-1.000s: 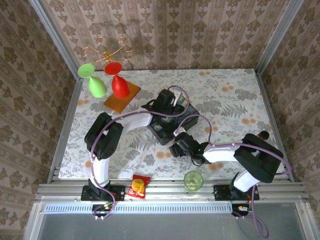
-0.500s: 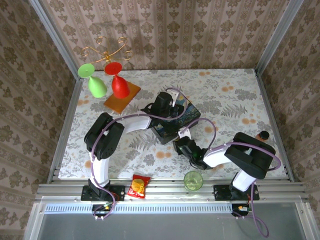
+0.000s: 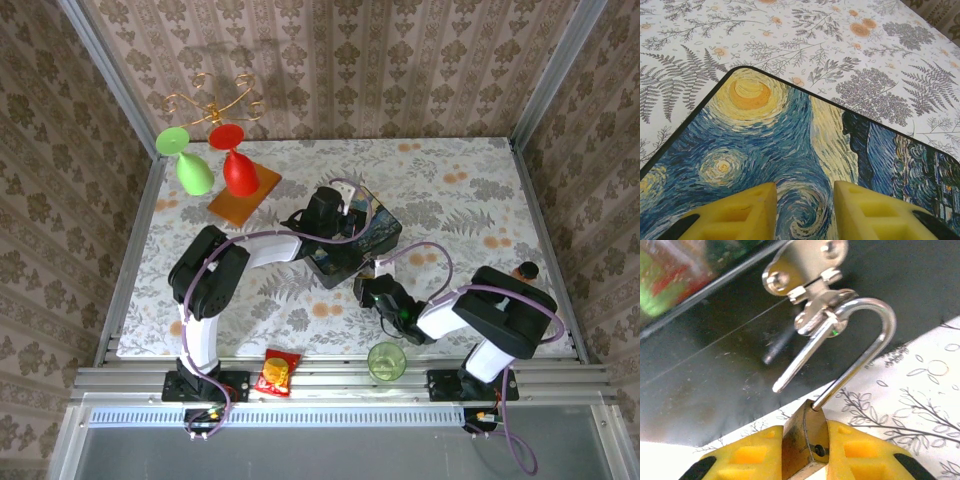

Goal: Unlock the padlock with the key

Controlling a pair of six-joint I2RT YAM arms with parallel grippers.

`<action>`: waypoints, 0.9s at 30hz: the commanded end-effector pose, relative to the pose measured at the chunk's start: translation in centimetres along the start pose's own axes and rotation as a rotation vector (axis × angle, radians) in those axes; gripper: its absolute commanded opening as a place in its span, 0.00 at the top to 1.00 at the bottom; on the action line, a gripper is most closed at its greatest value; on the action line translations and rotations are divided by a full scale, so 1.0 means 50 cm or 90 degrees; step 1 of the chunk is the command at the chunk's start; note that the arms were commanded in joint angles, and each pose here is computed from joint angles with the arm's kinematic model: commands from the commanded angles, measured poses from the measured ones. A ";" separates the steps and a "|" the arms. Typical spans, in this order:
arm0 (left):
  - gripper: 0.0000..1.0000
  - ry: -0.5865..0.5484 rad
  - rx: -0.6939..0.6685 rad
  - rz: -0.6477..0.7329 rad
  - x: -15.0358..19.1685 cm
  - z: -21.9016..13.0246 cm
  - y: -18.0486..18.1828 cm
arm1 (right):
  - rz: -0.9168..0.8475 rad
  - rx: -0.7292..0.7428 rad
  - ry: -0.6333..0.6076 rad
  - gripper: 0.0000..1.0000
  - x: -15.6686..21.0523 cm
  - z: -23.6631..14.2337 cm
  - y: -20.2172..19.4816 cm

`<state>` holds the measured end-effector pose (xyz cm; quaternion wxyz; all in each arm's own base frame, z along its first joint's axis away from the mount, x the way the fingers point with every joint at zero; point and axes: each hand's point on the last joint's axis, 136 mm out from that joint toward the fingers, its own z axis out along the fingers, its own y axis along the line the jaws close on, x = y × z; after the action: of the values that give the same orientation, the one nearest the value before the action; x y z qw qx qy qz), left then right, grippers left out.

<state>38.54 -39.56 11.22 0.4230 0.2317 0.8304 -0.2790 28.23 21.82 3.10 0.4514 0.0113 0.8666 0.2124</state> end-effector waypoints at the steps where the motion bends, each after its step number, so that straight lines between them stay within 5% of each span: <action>1: 0.65 0.218 -0.034 -0.046 0.232 0.002 0.044 | 0.089 -0.009 -0.026 1.00 -0.027 -0.010 -0.023; 13: 0.69 0.226 -0.035 -0.040 0.262 0.009 0.052 | 0.240 -0.131 -0.069 1.00 -0.078 -0.001 -0.001; 27: 0.74 0.227 -0.039 -0.041 0.274 0.009 0.057 | 0.397 -0.151 -0.076 1.00 -0.095 -0.003 -0.011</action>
<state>38.55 -39.76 11.19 0.4429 0.2309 0.8152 -0.2933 30.06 20.23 3.52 0.3904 0.2077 0.8065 0.3923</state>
